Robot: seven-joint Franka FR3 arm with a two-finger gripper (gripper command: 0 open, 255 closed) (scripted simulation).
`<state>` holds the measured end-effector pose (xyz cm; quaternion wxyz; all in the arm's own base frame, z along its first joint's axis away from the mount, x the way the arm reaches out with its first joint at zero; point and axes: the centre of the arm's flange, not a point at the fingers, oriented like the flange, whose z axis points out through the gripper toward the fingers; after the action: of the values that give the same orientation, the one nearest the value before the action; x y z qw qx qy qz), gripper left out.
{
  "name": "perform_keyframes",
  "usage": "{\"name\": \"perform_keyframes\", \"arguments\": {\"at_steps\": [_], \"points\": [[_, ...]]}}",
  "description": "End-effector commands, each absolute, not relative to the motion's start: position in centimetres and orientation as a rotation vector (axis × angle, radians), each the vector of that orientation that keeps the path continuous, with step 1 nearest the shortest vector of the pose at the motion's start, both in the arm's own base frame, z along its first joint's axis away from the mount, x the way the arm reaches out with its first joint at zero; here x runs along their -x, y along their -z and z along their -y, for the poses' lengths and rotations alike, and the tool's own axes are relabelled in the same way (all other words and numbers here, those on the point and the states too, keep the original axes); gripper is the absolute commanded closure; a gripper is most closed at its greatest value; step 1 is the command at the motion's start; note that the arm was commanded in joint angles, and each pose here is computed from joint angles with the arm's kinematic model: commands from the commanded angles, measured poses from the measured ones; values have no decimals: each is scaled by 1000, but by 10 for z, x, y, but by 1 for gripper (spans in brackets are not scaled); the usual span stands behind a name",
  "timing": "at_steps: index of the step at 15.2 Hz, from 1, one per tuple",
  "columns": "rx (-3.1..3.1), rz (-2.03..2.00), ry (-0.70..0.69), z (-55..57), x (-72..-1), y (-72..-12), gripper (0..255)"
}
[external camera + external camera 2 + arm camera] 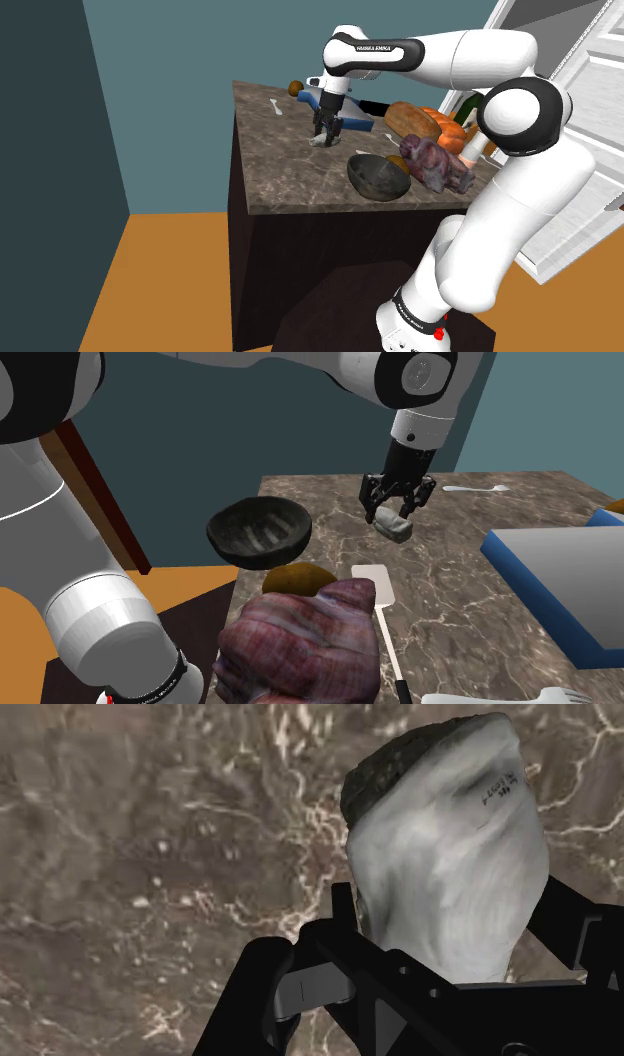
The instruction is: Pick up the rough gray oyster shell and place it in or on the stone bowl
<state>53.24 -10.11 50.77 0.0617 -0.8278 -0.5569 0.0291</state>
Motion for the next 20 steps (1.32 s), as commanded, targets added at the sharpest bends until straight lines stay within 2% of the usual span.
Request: {"name": "perform_keyframes", "arguments": {"at_steps": [1,7,20], "points": [[2503,1684,-88,101,-532,-508,255],[2503,1684,-88,101,-532,-508,255],[2503,1684,-88,101,-532,-576,255]]}}
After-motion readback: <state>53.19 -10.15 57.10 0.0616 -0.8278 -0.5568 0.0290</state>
